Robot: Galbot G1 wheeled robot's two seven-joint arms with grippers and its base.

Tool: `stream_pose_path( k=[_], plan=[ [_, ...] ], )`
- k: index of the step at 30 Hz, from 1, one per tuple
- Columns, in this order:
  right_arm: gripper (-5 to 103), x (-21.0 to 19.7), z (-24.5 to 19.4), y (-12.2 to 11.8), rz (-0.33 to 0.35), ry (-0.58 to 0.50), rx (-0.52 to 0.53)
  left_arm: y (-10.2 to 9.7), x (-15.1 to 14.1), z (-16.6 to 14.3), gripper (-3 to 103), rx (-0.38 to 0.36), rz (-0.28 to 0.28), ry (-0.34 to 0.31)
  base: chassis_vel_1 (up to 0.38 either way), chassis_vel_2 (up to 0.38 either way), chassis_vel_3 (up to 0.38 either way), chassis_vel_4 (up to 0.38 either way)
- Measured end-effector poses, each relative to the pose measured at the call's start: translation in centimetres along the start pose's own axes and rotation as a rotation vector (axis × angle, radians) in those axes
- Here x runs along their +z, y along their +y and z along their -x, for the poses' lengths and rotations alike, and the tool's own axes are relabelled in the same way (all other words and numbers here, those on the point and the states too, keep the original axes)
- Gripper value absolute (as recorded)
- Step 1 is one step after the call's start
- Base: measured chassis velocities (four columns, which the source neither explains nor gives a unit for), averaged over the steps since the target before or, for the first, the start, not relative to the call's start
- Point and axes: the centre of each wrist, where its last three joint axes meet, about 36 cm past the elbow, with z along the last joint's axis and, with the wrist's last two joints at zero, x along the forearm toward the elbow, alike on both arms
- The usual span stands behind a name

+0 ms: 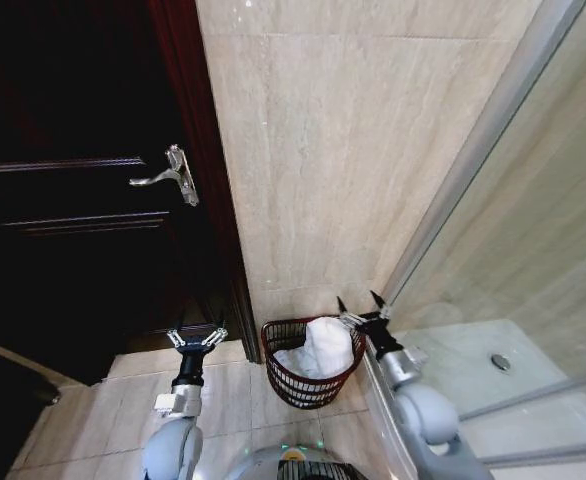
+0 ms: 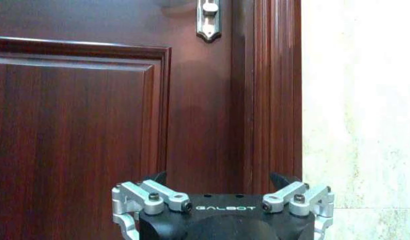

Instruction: Discard the used towel into the hamper.

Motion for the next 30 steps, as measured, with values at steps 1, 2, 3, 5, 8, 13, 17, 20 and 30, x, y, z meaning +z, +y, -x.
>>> stream_pose_path(
  k=[1,2,3,5,8,13,17,20,30],
  plan=[
    [100,0.2,-0.3,-0.2,0.006,-0.004,0.015,-0.1,-0.1,0.0,100,0.002,-0.001,0.000,0.000,0.000,0.000,0.000],
    [100,0.2,-0.3,-0.2,0.006,-0.004,0.015,-0.1,-0.1,0.0,100,0.002,-0.001,0.000,0.000,0.000,0.000,0.000],
    [100,0.4,-0.6,-0.3,0.012,-0.005,0.028,-0.1,-0.1,0.1,100,0.005,-0.003,0.001,0.000,0.000,0.000,0.000],
    [100,0.8,-1.3,-0.4,0.026,-0.006,0.045,-0.2,-0.2,0.1,100,0.009,-0.006,0.001,0.000,0.000,0.000,0.000],
    [100,0.9,-1.5,-0.4,0.031,-0.006,0.049,-0.3,-0.2,0.1,100,0.010,-0.007,0.001,0.000,0.000,0.000,0.000],
    [100,0.8,-1.6,-0.5,0.028,-0.014,0.052,-0.4,-0.1,-0.2,100,0.013,-0.009,0.008,0.014,-0.014,-0.021,0.013],
    [100,0.9,-1.7,-0.6,0.026,-0.018,0.050,-0.4,0.0,-0.2,100,0.014,-0.010,0.009,0.095,-0.100,-0.101,0.090],
    [100,1.1,-1.9,-0.6,0.025,-0.018,0.044,-0.5,0.0,-0.2,100,0.014,-0.013,0.009,0.156,-0.163,-0.164,0.165],
    [100,1.5,-2.4,-1.1,0.013,-0.029,0.043,-0.8,0.1,-0.5,100,0.013,-0.006,0.007,0.178,-0.186,-0.191,0.179]
  ],
)
